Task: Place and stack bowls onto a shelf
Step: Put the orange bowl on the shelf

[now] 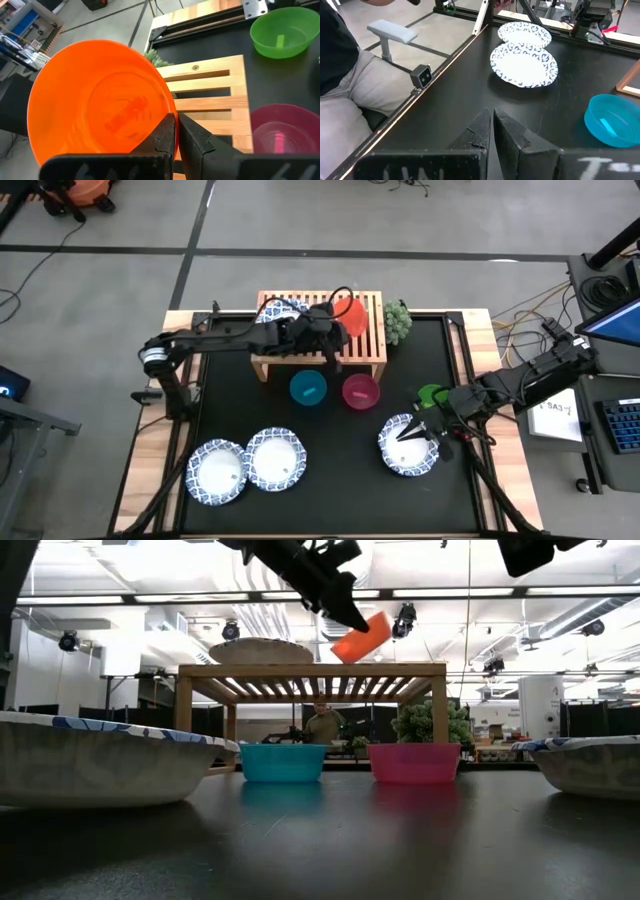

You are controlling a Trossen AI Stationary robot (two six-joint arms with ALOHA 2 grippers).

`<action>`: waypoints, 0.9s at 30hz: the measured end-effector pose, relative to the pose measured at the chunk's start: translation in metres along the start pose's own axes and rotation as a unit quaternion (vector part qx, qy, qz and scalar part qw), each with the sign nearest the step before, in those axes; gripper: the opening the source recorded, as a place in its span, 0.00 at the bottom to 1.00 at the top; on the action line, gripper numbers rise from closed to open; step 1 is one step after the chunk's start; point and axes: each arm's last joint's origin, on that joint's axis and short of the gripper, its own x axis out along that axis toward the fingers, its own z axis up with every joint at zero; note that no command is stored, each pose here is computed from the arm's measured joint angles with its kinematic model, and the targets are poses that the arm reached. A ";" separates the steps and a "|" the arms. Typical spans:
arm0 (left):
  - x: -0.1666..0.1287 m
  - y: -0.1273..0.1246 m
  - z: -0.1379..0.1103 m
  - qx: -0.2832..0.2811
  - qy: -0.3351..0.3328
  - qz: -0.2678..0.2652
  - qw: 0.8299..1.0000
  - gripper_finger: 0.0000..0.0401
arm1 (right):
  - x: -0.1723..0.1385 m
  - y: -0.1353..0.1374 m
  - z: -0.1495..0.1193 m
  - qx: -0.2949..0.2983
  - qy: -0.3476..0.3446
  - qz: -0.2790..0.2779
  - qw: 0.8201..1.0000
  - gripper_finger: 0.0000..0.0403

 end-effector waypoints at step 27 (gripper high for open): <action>0.004 0.013 -0.004 -0.022 0.004 0.015 1.000 0.15 | 0.000 -0.001 0.000 -0.003 0.000 -0.013 1.000 0.03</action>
